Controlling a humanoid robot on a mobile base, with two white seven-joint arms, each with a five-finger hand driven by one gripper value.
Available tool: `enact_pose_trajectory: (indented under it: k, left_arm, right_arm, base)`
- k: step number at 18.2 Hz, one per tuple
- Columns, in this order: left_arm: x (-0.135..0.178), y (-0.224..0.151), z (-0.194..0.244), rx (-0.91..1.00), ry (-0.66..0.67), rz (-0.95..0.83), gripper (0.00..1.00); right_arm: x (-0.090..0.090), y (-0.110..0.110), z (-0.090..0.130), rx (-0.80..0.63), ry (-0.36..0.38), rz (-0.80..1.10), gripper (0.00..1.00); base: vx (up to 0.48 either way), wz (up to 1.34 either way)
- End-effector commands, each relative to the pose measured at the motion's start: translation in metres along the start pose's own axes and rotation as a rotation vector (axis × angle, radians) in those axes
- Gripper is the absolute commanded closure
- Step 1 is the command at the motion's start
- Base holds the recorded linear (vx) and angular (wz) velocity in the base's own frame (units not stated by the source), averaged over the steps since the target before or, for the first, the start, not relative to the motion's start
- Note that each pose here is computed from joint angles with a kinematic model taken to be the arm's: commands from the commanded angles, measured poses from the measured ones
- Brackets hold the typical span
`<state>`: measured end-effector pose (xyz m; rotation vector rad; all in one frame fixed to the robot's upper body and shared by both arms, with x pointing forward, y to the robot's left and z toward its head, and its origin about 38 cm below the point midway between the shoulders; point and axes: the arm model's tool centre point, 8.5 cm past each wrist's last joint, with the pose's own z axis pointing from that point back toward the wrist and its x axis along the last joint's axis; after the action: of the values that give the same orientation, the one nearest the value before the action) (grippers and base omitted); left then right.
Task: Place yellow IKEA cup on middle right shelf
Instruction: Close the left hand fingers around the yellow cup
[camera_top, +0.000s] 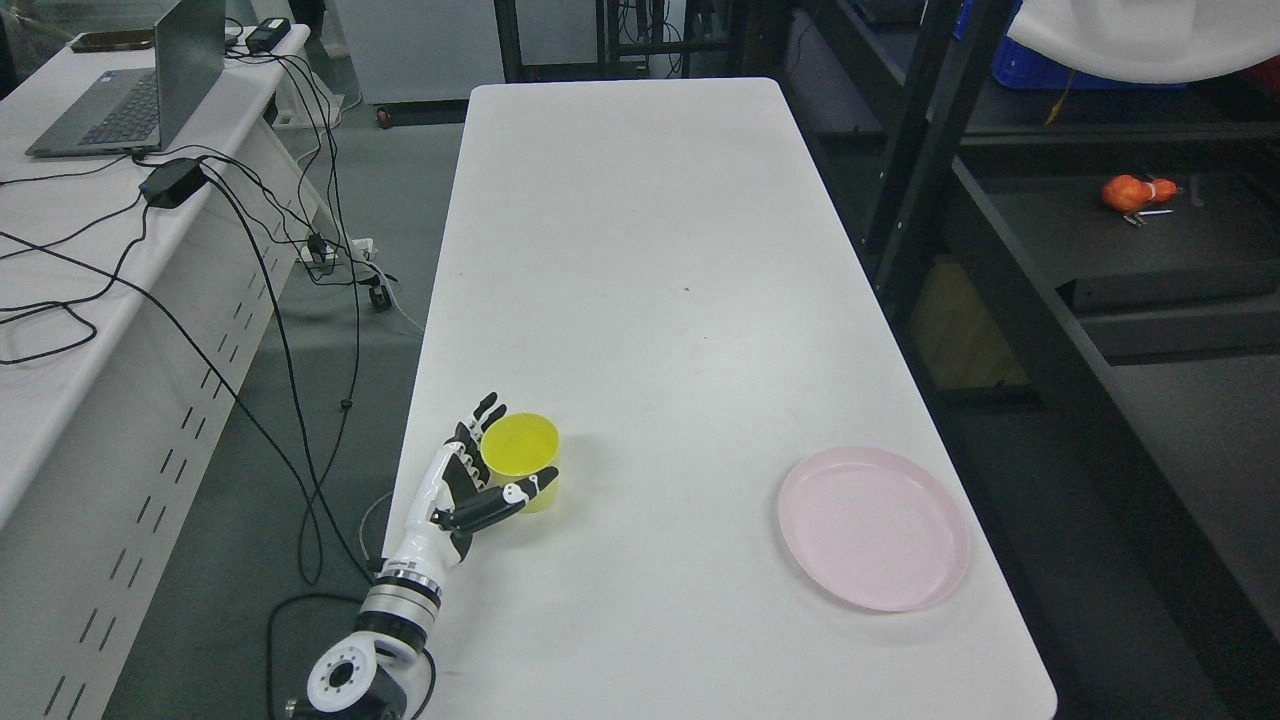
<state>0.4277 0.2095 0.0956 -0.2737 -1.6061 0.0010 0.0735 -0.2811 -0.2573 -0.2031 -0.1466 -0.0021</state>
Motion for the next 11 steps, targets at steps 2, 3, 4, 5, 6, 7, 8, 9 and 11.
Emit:
enact_pose_trajectory:
  k: [2, 3, 4, 5, 6, 7, 8, 9, 11]
  left_arm:
    - [-0.008, 0.009, -0.005, 0.008, 0.035, -0.016, 0.08]
    - [-0.008, 0.008, -0.006, 0.007, 0.034, -0.016, 0.14]
    - [-0.007, 0.009, -0.006, 0.009, 0.032, -0.016, 0.22]
    - [-0.006, 0.009, -0.006, 0.008, 0.023, -0.015, 0.30]
    - [-0.006, 0.010, -0.006, 0.011, 0.017, -0.014, 0.42]
    - [-0.005, 0.011, -0.005, 0.013, 0.001, -0.013, 0.54]
    - [-0.003, 0.011, -0.004, 0.016, -0.029, -0.013, 0.65]
    - [0.004, 0.014, -0.002, 0.024, -0.100, -0.010, 0.83]
    - [0.013, 0.014, 0.004, 0.026, -0.181, -0.006, 0.98]
  right_arm:
    - [-0.009, -0.010, -0.001, -0.013, 0.015, -0.003, 0.01]
    - [-0.009, -0.010, -0.001, -0.013, 0.015, -0.003, 0.01]
    - [-0.009, -0.010, -0.001, -0.013, 0.015, -0.003, 0.01]
    - [-0.009, -0.010, -0.001, -0.013, 0.015, -0.003, 0.01]
    - [-0.009, -0.010, -0.001, -0.013, 0.015, -0.003, 0.01]
    - [-0.009, -0.010, -0.001, -0.013, 0.015, -0.003, 0.01]
    - [-0.009, -0.010, -0.001, -0.013, 0.015, -0.003, 0.01]
    - [-0.009, -0.010, -0.001, -0.013, 0.015, -0.003, 0.01]
    - [-0.009, -0.010, -0.001, -0.013, 0.015, -0.003, 0.01]
  base:
    - [0.000, 0.00]
    - [0.000, 0.00]
    - [0.000, 0.00]
    - [0.000, 0.00]
    - [0.000, 0.00]
    - [0.000, 0.00]
    - [0.000, 0.00]
    - [0.000, 0.00]
    - [0.000, 0.00]
